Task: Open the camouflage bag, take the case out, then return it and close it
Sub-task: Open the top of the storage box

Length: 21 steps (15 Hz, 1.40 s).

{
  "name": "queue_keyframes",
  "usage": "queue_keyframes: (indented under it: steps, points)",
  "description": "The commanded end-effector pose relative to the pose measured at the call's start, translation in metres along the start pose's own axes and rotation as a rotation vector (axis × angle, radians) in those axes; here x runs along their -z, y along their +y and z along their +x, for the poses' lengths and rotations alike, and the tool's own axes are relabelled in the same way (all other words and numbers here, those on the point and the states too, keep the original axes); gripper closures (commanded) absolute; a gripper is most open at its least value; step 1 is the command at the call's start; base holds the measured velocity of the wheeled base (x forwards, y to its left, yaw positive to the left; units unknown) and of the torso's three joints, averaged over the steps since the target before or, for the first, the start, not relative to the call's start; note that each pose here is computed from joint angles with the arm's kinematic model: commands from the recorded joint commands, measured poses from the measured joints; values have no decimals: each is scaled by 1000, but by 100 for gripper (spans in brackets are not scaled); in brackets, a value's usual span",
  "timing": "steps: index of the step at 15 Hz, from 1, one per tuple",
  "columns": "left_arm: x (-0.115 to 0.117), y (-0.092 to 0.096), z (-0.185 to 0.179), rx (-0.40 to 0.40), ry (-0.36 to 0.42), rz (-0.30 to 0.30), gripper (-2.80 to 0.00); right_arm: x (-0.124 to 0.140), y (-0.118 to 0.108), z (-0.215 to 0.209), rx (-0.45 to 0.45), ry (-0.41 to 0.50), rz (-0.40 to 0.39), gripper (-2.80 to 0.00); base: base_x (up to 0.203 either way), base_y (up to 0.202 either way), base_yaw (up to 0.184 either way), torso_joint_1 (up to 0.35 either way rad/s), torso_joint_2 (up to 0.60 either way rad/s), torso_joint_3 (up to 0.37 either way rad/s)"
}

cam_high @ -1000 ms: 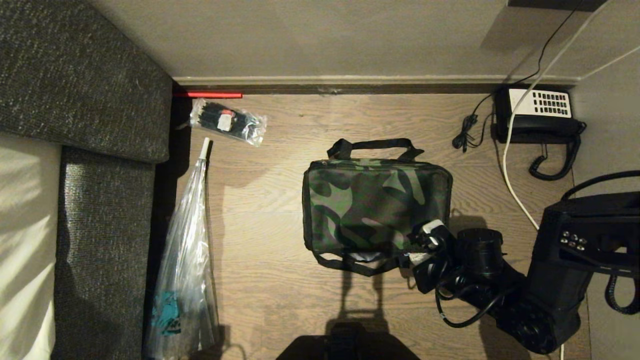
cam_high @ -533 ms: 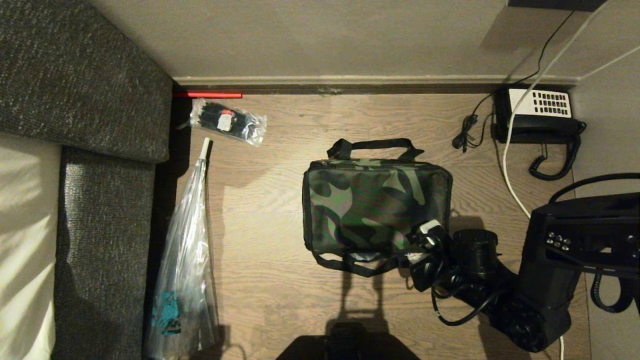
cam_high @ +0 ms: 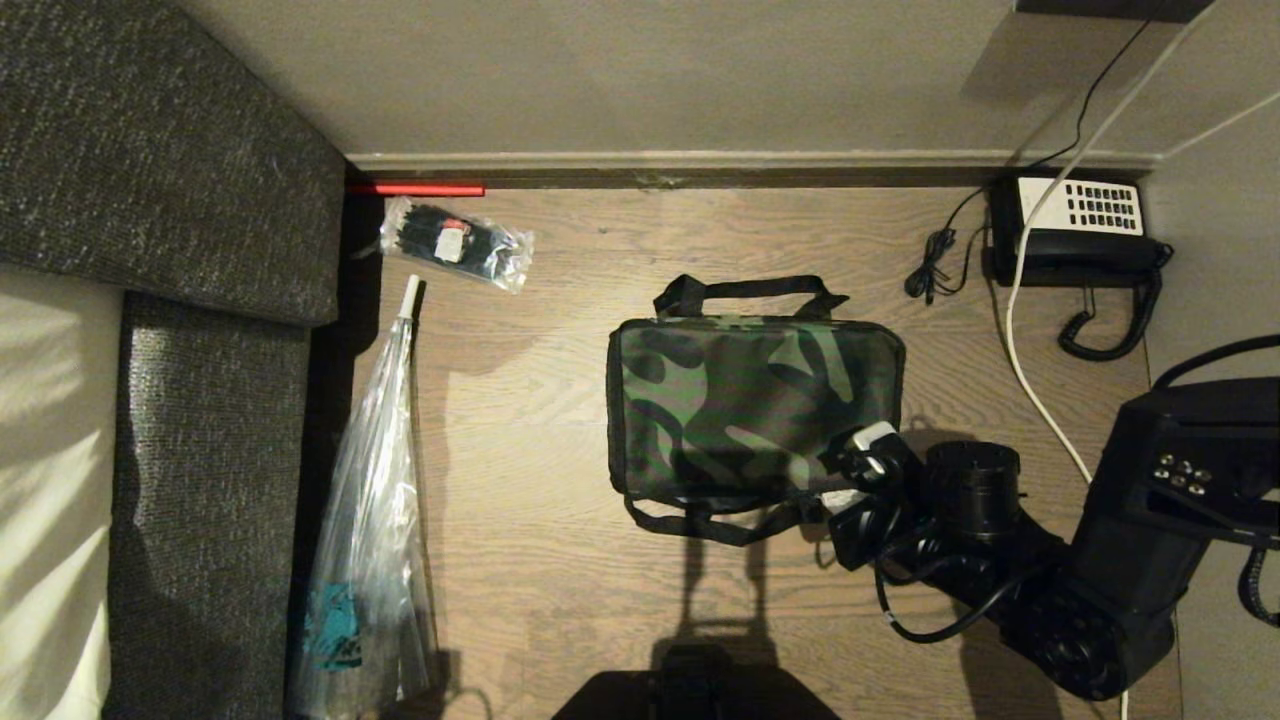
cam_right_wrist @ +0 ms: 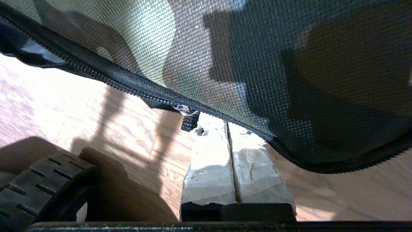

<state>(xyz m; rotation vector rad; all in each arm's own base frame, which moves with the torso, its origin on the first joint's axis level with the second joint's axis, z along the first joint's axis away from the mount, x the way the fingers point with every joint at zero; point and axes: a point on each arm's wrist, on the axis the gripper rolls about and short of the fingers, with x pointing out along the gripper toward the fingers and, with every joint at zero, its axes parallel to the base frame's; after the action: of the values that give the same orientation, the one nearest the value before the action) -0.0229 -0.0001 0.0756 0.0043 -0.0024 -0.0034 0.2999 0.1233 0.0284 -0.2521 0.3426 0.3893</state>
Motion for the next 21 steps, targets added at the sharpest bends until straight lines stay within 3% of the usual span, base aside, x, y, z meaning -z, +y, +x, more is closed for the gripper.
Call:
queue_keyframes:
  steps: [1, 7, 11, 13, 15, 16, 18, 21]
  points:
    - [0, 0, 0, 0, 2, 0, 0, -9, -2, -6, 4, -33, -1, 0, 0, 0, 0, 0, 0, 0]
    - [0, 0, 0, 0, 2, 0, 0, -20, -3, -26, -8, -42, -8, 0, 0, 0, 0, 0, 0, 0]
    - [0, 0, 0, 0, 2, 0, 0, -8, -2, -35, -20, 49, -12, 0, 0, 0, 0, 0, 0, 0]
    - [0, 0, 0, 0, 2, 0, 0, 6, 0, -47, -38, 171, -27, 0, 0, 0, 0, 0, 0, 0]
    - [0, 0, 0, 0, 2, 0, 0, 12, 1, -40, -41, 199, -25, 0, 0, 0, 0, 0, 0, 0]
    - [0, 0, 0, 0, 2, 0, 0, 18, -1, -37, -39, 221, -21, -280, 0, 0, 0, 0, 0, 0]
    - [0, 0, 0, 0, 2, 0, 0, 24, -1, -28, -35, 226, -20, -280, 0, 0, 0, 0, 0, 0]
    - [0, 0, 0, 0, 2, 0, 0, 28, 0, -8, -21, 162, -26, -280, 0, 0, 0, 0, 0, 0]
